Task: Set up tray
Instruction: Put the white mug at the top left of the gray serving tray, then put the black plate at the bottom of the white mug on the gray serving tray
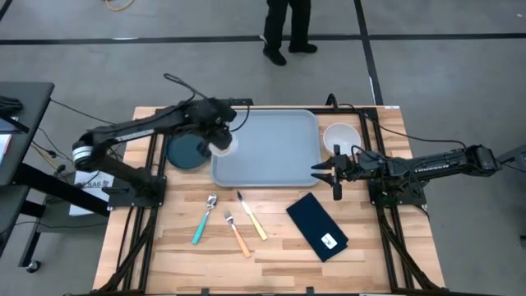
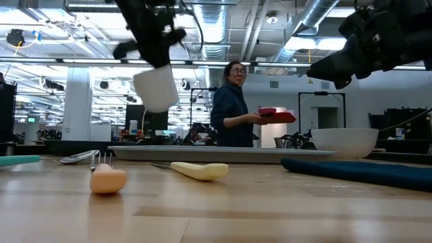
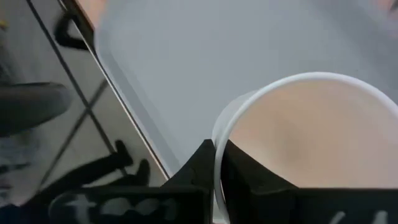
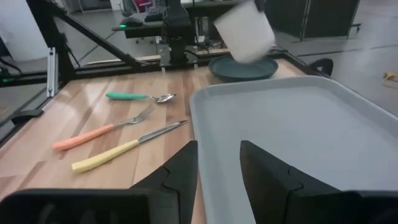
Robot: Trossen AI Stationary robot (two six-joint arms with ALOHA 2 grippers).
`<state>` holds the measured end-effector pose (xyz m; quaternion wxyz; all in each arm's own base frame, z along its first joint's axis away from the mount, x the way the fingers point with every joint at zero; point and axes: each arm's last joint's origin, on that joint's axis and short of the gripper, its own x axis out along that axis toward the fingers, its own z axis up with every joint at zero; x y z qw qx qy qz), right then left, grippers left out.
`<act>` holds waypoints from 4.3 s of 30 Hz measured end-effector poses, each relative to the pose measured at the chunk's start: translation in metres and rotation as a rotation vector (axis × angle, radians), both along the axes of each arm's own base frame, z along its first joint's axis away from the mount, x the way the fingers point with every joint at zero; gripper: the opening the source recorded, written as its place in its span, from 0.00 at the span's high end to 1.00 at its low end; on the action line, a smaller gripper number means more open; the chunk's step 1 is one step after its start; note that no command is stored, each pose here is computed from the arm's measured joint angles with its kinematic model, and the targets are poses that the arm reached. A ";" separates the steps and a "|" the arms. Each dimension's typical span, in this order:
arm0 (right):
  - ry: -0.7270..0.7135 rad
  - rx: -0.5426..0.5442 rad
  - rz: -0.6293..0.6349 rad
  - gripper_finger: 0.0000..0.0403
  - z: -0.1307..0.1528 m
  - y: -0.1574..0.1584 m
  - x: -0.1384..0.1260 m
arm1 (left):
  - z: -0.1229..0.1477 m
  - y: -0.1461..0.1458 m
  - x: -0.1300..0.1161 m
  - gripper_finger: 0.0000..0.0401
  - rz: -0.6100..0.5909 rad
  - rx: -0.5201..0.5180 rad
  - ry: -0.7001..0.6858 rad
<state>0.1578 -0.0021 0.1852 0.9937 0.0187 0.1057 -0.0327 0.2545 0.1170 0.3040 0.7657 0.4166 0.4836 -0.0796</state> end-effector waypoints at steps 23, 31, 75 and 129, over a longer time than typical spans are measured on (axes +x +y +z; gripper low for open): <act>-0.035 -0.095 -0.061 0.72 0.004 -0.002 0.001 | -0.045 0.144 0.043 1.00 0.093 -0.237 0.256; -0.036 -0.093 -0.061 0.72 0.004 -0.002 0.001 | -0.069 0.171 0.039 1.00 0.098 -0.227 0.269; -0.034 -0.092 -0.100 0.72 0.004 -0.008 0.000 | -0.088 0.188 0.037 0.89 0.206 -0.244 0.257; -0.035 -0.084 -0.099 0.72 0.004 -0.008 0.000 | 0.045 0.063 -0.002 0.73 1.006 -0.212 0.185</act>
